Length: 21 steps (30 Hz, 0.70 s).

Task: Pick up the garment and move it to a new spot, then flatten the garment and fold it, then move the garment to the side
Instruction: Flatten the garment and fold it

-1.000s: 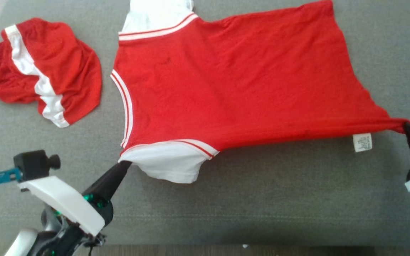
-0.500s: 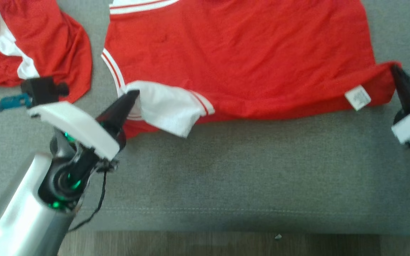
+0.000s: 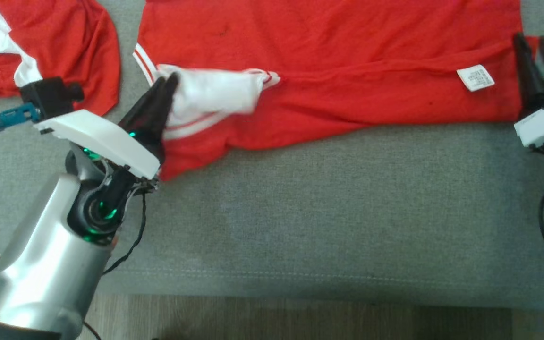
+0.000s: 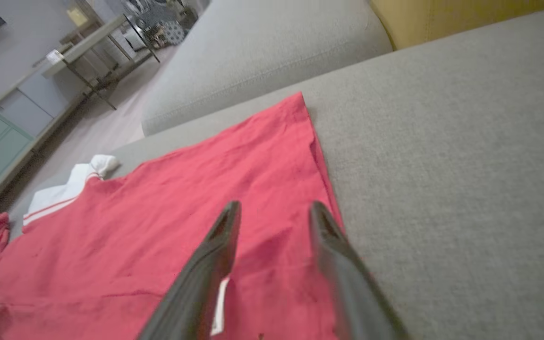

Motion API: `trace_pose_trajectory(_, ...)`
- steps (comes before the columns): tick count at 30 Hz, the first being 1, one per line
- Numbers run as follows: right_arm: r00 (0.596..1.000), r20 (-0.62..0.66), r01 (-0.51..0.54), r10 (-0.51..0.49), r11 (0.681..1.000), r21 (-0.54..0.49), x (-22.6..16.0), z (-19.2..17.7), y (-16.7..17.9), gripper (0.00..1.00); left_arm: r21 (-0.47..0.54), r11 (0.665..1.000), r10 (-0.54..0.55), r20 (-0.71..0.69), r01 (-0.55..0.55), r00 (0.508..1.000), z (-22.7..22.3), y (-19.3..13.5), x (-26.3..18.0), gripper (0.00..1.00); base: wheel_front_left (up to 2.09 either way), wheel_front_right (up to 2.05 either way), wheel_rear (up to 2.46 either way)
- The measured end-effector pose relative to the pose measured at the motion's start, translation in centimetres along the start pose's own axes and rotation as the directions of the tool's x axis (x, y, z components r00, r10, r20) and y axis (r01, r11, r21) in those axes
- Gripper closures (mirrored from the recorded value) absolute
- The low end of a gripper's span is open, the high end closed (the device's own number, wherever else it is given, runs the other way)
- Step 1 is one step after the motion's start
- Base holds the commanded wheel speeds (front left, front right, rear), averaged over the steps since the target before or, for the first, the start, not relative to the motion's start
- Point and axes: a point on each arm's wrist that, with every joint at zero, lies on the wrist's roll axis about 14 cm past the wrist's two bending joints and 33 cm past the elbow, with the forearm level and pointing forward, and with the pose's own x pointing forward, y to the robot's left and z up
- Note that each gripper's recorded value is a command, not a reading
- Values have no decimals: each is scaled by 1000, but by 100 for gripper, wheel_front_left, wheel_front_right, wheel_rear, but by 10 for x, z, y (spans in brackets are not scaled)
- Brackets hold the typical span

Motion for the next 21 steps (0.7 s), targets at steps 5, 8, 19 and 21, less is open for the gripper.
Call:
trace_pose_trajectory(5,995,103,-7,6,1000,5,-5,18,3,0,50,999,-21,97,17,995,12,-7,-3,0,0,0,0)
trace_pose_trajectory(8,988,151,-21,17,999,30,-14,22,8,0,76,997,3,151,-14,988,8,-5,-15,0,0,0,0)
trace_pose_trajectory(19,986,165,-45,31,995,85,-37,5,23,0,118,972,196,61,-202,979,-64,28,-59,0,0,0,0)
trace_pose_trajectory(21,986,164,-45,31,995,84,-38,4,24,0,136,968,201,69,-209,977,-63,29,-57,0,0,0,0)
